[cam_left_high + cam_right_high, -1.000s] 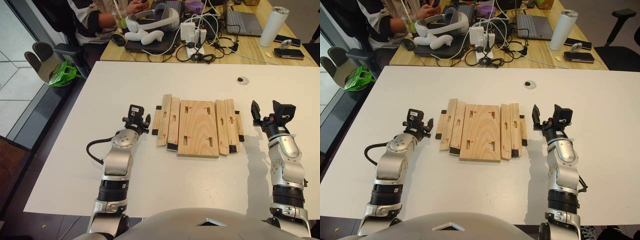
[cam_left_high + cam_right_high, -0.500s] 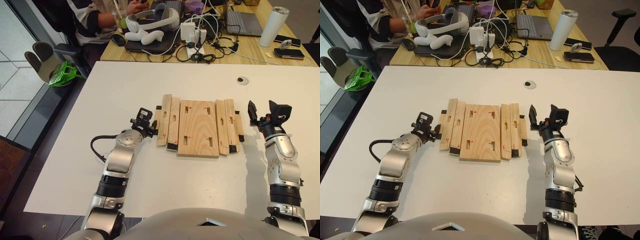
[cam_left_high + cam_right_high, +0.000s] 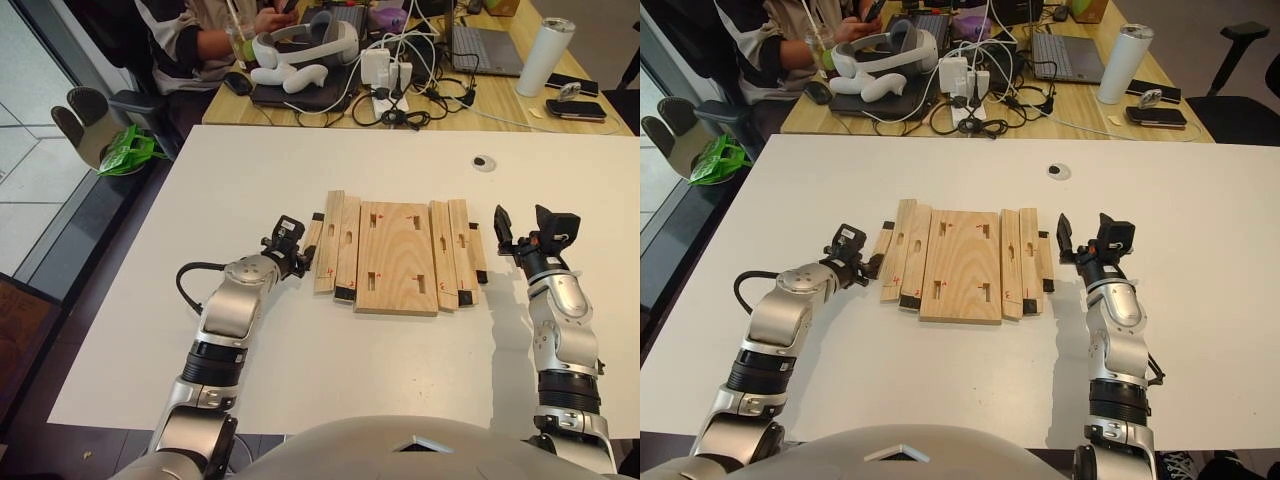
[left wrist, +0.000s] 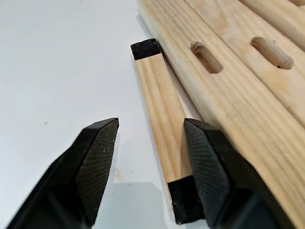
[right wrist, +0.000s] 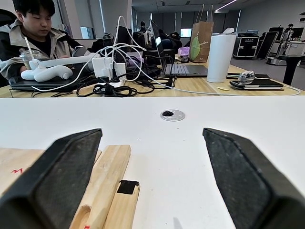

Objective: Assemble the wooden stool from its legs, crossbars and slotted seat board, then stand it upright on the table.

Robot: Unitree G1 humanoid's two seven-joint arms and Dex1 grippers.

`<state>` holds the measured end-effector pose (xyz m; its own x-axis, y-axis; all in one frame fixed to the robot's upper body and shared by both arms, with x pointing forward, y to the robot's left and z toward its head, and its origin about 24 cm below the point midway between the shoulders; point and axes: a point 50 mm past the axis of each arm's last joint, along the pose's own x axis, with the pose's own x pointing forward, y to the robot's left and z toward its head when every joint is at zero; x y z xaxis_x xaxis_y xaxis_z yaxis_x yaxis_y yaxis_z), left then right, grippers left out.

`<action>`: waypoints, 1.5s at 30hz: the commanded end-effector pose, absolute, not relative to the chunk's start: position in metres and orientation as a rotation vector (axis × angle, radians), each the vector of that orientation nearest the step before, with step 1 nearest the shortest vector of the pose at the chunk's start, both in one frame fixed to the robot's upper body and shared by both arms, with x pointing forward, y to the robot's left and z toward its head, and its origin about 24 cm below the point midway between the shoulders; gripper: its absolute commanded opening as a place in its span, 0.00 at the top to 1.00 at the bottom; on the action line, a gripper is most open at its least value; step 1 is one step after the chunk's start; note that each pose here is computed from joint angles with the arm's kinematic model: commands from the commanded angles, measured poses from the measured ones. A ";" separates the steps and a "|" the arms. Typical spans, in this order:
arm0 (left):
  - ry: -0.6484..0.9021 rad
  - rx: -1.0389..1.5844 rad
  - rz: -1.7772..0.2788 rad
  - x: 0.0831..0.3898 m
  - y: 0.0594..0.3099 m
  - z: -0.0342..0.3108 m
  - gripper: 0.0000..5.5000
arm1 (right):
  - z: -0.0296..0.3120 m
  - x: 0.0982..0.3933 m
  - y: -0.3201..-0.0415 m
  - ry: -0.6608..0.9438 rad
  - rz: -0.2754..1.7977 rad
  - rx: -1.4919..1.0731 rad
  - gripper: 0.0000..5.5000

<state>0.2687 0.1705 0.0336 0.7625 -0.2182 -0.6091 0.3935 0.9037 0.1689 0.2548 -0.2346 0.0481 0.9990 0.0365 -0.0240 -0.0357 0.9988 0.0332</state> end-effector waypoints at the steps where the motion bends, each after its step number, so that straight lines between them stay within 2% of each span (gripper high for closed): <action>1: 0.793 0.341 -0.240 0.254 0.199 0.009 0.54 | 0.050 0.255 -0.238 0.022 0.041 0.003 0.29; 5: 0.763 0.293 -0.215 0.258 0.204 0.016 0.54 | 0.050 0.256 -0.240 0.024 0.039 -0.002 0.29; 11: 0.699 0.141 -0.260 0.265 0.198 0.030 0.54 | 0.050 0.255 -0.243 0.025 0.026 -0.008 0.29; 15: 0.706 0.152 -0.245 0.264 0.207 0.029 0.44 | 0.050 0.256 -0.244 0.022 0.026 -0.012 0.29; 24: 0.718 0.208 -0.244 0.265 0.210 0.023 0.44 | 0.051 0.257 -0.246 0.021 0.029 -0.023 0.29; 43: 0.654 0.219 -0.332 0.264 0.202 0.027 0.91 | 0.059 0.269 -0.256 -0.009 -0.017 -0.048 0.29; 45: 0.637 0.229 -0.319 0.265 0.204 0.030 0.92 | 0.065 0.273 -0.258 -0.025 -0.025 -0.039 0.29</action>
<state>0.2655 0.1985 0.0297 0.7522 -0.2458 -0.6114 0.3698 0.9254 0.0828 0.2656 -0.2548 0.0541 0.9998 -0.0167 -0.0095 0.0163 0.9991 -0.0390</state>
